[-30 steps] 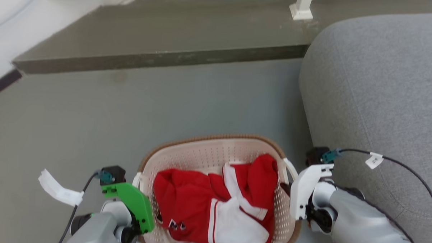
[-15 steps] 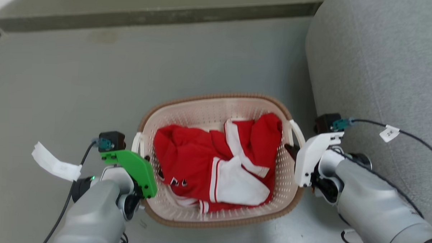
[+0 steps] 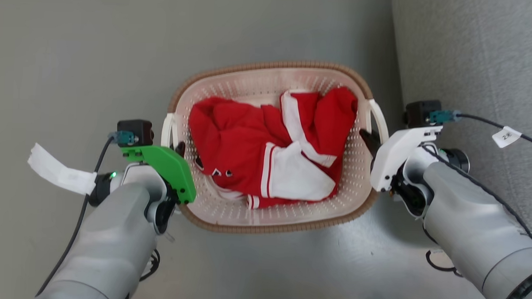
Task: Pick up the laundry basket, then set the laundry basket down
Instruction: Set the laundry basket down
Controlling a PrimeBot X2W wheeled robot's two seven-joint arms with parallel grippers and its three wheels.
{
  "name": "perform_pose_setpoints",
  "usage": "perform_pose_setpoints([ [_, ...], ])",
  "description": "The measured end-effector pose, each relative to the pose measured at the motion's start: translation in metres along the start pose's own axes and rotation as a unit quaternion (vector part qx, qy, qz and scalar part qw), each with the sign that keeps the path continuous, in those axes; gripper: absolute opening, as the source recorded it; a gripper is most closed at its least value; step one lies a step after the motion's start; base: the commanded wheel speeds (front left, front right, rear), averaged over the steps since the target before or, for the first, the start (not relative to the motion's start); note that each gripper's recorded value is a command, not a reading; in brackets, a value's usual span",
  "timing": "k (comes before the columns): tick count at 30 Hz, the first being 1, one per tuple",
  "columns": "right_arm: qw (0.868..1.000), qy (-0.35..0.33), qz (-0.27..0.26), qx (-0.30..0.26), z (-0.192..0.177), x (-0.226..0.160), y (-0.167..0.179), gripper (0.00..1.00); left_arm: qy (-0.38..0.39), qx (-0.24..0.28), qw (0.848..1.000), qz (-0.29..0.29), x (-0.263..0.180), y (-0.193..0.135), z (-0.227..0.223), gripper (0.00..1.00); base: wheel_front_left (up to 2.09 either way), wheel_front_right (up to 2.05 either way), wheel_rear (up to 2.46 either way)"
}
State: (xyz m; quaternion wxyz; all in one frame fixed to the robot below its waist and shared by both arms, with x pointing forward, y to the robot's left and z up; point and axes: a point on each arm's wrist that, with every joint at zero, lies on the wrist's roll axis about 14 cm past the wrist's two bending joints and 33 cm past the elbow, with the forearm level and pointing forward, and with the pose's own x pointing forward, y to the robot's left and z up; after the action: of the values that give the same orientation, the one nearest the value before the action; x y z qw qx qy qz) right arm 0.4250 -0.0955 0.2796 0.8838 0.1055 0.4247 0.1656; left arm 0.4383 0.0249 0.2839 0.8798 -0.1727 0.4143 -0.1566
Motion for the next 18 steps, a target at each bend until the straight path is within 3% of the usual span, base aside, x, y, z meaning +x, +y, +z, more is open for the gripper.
perform_pose_setpoints([
  [18, 1.0, 0.0, 0.0, 0.016, -0.007, 0.059, -0.025, 0.0, -0.006, -0.023, 1.0, 0.012, 0.06, 0.028, -0.004, 0.0, 0.0, 0.0, 0.0],
])
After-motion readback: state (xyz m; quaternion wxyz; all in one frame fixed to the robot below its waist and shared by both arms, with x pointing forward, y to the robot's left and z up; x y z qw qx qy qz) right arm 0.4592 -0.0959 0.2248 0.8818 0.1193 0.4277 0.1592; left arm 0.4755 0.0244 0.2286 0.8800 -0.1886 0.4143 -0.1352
